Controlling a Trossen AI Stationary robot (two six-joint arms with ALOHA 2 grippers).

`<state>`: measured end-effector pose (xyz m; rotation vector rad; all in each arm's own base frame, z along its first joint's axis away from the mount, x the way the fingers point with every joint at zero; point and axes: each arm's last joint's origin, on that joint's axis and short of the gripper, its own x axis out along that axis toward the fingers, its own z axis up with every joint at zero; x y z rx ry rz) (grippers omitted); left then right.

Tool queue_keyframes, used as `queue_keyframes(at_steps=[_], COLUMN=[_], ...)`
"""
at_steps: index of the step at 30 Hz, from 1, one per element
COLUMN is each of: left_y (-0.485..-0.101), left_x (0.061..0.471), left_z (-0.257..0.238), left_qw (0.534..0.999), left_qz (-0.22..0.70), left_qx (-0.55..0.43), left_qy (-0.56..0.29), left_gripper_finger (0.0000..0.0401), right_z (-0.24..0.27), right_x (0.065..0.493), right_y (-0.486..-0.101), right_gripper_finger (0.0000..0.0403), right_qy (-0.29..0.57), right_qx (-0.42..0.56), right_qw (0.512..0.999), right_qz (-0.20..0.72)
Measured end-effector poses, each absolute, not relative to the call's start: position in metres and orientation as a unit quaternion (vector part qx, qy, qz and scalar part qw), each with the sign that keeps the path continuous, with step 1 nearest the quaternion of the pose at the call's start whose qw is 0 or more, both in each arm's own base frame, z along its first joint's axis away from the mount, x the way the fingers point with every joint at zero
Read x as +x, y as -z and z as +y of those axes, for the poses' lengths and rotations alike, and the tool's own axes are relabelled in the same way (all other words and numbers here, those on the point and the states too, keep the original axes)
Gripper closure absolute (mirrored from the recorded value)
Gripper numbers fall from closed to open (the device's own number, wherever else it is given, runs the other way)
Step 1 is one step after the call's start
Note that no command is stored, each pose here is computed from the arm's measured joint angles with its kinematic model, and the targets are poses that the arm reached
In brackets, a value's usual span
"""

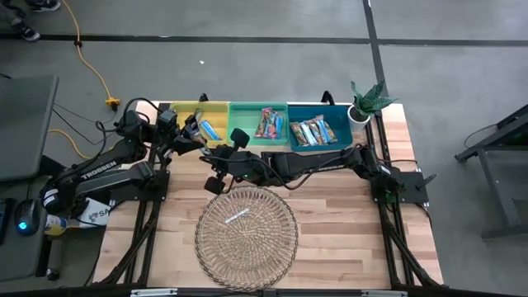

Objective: Pick and place Granola Bars by type
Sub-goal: Put the blue granola bar into the yellow bin

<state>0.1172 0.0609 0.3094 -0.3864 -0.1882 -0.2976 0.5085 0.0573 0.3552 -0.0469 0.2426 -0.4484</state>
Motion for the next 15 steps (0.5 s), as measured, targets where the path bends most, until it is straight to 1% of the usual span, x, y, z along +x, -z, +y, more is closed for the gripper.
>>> queue_keyframes(at_steps=[5, 8, 11, 15], left_y=[-0.3094, -0.3094, -0.3093, -0.3094], left_x=[0.1172, 0.1172, 0.1172, 0.1172], left_z=[0.0609, 0.0609, 0.0608, 0.0607], left_qw=[0.966, 0.966, 0.967, 0.968], left_qz=[-0.093, -0.093, -0.094, -0.094], left_qx=[-0.191, -0.191, -0.184, -0.181], left_qy=[0.146, 0.146, 0.148, 0.148], left_gripper_finger=[0.0338, 0.0339, 0.0339, 0.0339], right_z=[0.0574, 0.0575, 0.0582, 0.0569], right_x=[0.5083, 0.5081, 0.5083, 0.5084], right_y=[-0.3547, -0.3539, -0.3533, -0.3519], right_gripper_finger=[0.0365, 0.0354, 0.0331, 0.0289], right_qy=[0.224, 0.221, 0.207, 0.199], right_qx=[-0.026, -0.028, -0.025, -0.012], right_qw=[0.967, 0.967, 0.969, 0.97], right_qz=[0.123, 0.128, 0.131, 0.136])
